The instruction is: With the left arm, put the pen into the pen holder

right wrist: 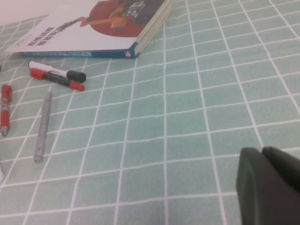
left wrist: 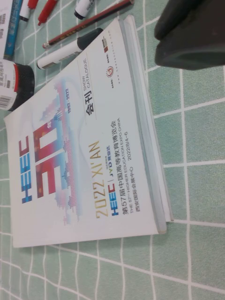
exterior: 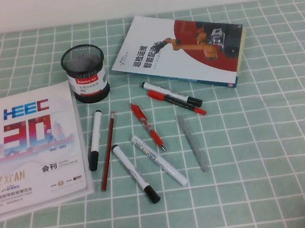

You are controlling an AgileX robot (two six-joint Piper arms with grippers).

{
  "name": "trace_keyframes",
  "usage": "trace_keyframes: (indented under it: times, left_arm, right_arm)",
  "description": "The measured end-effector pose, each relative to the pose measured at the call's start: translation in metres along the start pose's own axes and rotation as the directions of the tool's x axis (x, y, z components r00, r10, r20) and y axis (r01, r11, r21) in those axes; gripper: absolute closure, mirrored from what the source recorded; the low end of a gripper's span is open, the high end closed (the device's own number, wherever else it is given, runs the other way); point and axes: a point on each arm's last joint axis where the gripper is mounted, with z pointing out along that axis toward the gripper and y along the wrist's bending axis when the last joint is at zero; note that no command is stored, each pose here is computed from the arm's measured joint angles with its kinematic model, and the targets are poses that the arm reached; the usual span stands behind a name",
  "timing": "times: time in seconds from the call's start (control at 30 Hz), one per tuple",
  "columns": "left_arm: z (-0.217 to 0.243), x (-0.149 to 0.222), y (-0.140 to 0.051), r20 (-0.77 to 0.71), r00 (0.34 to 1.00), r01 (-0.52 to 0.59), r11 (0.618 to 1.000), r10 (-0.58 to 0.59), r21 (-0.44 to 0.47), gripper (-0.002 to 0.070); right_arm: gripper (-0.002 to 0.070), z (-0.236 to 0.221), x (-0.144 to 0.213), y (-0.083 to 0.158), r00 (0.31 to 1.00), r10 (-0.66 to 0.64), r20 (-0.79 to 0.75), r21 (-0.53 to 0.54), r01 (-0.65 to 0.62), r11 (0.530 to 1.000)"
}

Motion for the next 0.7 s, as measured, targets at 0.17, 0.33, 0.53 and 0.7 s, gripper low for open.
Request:
trace_keyframes:
  times: [0.17,0.33,0.53,0.7]
  left_arm:
    - [0.0,0.0,0.0,0.0,1.0,0.0,1.0,0.0,0.0,0.0678]
    - [0.0,0.0,0.0,0.0,1.0,0.0,1.0,0.0,0.0,0.0679]
    - [0.0,0.0,0.0,0.0,1.0,0.0,1.0,0.0,0.0,0.0679]
    - [0.0,-0.0008,0.0004,0.008,1.0,-0.013,1.0,0.013,-0.004,0.0679]
  right_arm:
    - [0.0696,0.0,0.0,0.0,1.0,0.0,0.0,0.0,0.0,1.0]
    - [0.0696,0.0,0.0,0.0,1.0,0.0,0.0,0.0,0.0,1.0]
    - [0.0696,0.0,0.0,0.0,1.0,0.0,0.0,0.0,0.0,1.0]
    - [0.0696,0.0,0.0,0.0,1.0,0.0,0.0,0.0,0.0,1.0]
